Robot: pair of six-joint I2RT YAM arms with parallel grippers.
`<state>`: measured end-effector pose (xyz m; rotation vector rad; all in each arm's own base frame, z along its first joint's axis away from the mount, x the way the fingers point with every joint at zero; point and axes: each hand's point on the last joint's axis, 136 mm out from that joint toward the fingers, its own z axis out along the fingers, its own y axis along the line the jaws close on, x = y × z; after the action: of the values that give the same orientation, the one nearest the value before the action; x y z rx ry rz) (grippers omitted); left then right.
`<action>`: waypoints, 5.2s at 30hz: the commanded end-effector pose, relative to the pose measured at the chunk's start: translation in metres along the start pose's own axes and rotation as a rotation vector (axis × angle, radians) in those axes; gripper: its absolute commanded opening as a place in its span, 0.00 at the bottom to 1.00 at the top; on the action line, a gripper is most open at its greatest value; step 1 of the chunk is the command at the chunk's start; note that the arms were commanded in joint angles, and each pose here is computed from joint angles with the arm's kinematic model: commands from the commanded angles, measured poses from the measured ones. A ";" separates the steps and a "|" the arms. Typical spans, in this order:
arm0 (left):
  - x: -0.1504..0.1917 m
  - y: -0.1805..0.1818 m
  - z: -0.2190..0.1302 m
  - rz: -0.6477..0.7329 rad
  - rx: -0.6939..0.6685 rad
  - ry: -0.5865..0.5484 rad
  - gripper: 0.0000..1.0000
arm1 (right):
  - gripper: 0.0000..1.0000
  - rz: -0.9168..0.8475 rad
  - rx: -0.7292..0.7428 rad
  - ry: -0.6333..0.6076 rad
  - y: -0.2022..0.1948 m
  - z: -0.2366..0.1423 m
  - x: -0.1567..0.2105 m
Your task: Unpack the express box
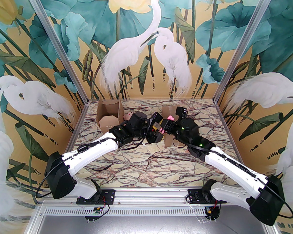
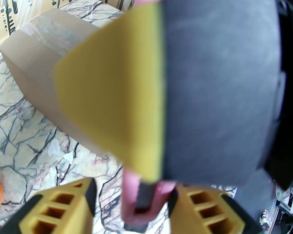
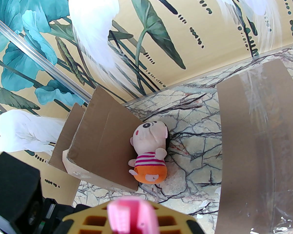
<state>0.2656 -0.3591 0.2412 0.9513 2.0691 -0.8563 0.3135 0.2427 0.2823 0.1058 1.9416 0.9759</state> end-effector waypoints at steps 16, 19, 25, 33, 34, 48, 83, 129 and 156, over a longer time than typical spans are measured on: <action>-0.026 -0.013 -0.002 0.110 0.043 -0.047 0.19 | 0.30 -0.022 -0.041 0.032 -0.002 -0.002 0.016; -0.029 -0.016 -0.007 0.155 0.045 -0.054 0.18 | 0.38 -0.027 -0.055 0.038 -0.003 -0.003 0.021; -0.025 -0.026 -0.009 0.237 0.074 -0.038 0.18 | 0.32 -0.038 -0.074 0.019 -0.001 -0.005 0.018; -0.014 -0.031 -0.003 0.327 0.059 0.019 0.18 | 0.14 -0.039 -0.095 0.019 0.004 -0.005 0.015; -0.014 -0.030 -0.004 0.331 0.053 0.020 0.18 | 0.11 -0.039 -0.096 0.016 0.004 -0.006 0.014; -0.073 -0.006 -0.016 0.292 -0.062 -0.111 0.73 | 0.00 -0.148 0.143 -0.173 -0.033 -0.055 -0.042; -0.119 0.186 0.091 -0.248 0.085 -0.222 0.78 | 0.00 -0.391 0.723 0.025 -0.242 -0.017 -0.114; -0.027 0.111 -0.002 -0.142 -0.113 -0.013 0.70 | 0.00 -0.458 0.539 -0.031 -0.146 0.022 -0.121; 0.014 0.181 0.049 -0.229 -0.023 0.111 0.62 | 0.00 -0.654 0.063 -0.250 -0.005 0.111 -0.073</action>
<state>0.4216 -0.3037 0.1769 0.7721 2.2606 -0.9054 0.4375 0.2734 0.2946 -0.3540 1.6639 0.4864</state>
